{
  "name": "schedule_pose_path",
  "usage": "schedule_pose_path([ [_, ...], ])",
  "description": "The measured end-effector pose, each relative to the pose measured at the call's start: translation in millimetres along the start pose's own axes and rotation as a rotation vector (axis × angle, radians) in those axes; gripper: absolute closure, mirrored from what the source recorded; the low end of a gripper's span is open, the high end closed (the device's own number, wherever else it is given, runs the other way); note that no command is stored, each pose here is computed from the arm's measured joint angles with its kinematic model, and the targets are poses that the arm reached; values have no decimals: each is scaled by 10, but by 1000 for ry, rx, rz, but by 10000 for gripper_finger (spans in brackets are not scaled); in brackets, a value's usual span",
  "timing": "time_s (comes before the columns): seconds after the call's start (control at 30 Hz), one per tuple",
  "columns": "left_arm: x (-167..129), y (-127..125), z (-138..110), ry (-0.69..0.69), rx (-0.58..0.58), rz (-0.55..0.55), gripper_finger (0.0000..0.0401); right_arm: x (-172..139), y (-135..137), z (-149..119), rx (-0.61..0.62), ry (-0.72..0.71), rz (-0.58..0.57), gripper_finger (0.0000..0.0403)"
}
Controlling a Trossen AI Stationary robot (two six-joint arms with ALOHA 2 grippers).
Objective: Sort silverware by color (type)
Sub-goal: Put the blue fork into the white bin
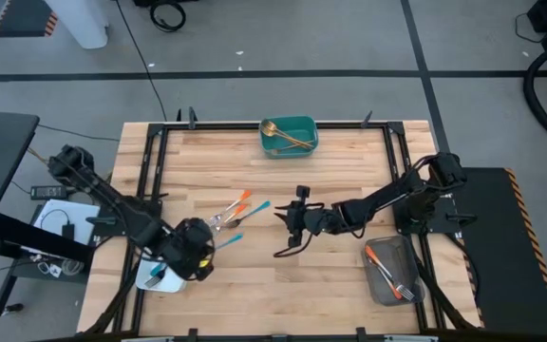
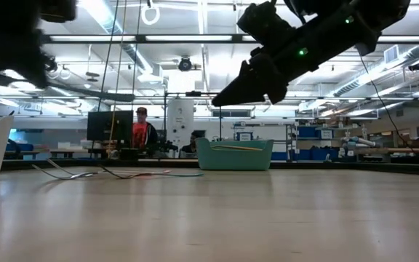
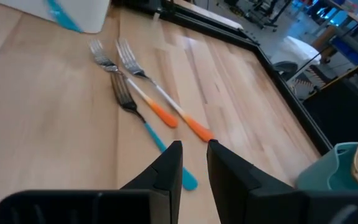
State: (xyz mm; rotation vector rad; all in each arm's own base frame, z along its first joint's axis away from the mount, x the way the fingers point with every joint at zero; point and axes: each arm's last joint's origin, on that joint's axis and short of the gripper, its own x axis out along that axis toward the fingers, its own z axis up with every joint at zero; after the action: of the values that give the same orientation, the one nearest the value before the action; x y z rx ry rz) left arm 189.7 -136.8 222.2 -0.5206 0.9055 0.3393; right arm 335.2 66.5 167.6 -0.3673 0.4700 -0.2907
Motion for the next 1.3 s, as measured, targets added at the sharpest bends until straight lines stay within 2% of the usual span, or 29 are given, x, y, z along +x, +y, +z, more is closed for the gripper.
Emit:
schedule_pose_path([
  [0.2,-163,-28,-217,147,-108,-54,390,46,-65,-3,10,-10,30,321],
  [0.43,-370,61,-431,238,-189,-5,390,100,-144,-4,24,-26,71,321],
  [0.63,-522,159,-611,155,-177,54,390,119,-177,-13,28,-23,68,321],
  [0.9,-637,229,-834,-20,-142,65,390,124,-183,-12,31,-28,82,324],
  [1.13,-544,186,-1122,-35,-91,117,390,123,-172,-8,38,-36,116,325],
  [1.3,-572,229,-1272,-45,-113,136,390,123,-171,-8,45,-35,117,326],
])
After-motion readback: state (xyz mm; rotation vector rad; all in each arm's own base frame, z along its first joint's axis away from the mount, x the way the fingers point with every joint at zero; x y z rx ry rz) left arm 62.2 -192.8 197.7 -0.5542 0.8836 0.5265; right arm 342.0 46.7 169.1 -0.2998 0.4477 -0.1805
